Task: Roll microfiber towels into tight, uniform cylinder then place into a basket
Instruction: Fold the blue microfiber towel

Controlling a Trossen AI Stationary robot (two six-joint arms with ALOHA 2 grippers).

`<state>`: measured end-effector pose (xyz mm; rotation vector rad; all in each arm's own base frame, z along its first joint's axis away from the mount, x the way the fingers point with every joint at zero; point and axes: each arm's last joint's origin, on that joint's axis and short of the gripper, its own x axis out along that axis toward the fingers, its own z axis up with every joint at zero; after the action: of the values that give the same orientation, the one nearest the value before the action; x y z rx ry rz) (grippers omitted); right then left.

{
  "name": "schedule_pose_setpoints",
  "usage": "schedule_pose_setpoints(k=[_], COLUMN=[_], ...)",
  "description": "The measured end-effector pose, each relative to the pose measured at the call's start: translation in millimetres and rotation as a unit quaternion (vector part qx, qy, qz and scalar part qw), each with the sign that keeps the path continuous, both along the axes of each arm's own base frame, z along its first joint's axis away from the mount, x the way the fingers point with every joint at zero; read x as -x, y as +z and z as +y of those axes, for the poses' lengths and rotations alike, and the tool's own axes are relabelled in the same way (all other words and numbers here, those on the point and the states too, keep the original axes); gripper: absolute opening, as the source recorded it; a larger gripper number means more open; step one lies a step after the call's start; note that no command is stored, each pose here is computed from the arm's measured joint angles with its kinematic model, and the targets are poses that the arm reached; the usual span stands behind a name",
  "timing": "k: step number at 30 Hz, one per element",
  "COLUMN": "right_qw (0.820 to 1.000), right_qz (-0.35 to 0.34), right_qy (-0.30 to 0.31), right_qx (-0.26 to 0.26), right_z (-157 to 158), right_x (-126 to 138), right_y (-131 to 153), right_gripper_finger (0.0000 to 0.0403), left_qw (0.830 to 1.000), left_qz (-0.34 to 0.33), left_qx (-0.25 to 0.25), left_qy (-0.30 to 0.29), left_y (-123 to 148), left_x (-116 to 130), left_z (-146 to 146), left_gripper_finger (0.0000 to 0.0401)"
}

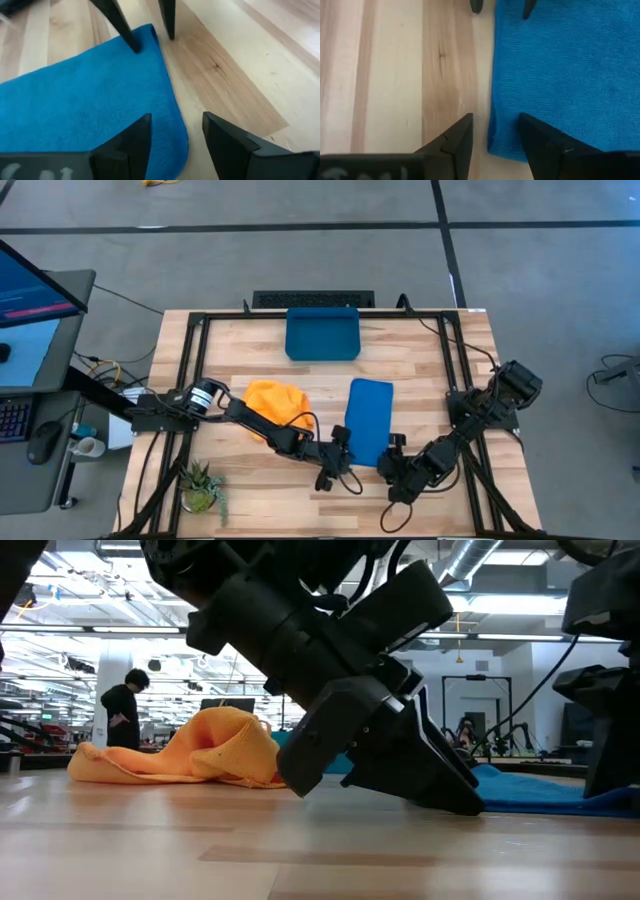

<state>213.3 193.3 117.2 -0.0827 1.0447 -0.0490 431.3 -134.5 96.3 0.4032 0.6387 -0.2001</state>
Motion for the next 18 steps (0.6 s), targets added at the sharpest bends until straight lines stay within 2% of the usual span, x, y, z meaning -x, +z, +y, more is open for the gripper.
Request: schedule_pose_setpoints(k=[10,14,18], right_qw=[1.000,1.000,1.000], right_qz=[0.007,0.008,0.008], right_qy=[-0.001,-0.001,-0.001], right_qx=[0.007,0.008,0.008], right_z=[-1.4,-1.5,-1.6], right_x=[1.1,1.2,1.3], right_y=[-0.3,-0.4,-0.4], right_gripper_finger=[0.0150,0.0136,0.0125], left_qw=[0.998,0.998,0.999], left_qz=[0.016,0.016,0.024], left_qx=[-0.022,-0.025,-0.016], left_qy=[0.050,0.052,0.023], left_y=[-3.1,-4.0,-5.0], left_x=[0.8,1.0,1.0], left_z=[8.8,9.4,9.7], left_gripper_finger=[0.0160,0.0122,0.0070])
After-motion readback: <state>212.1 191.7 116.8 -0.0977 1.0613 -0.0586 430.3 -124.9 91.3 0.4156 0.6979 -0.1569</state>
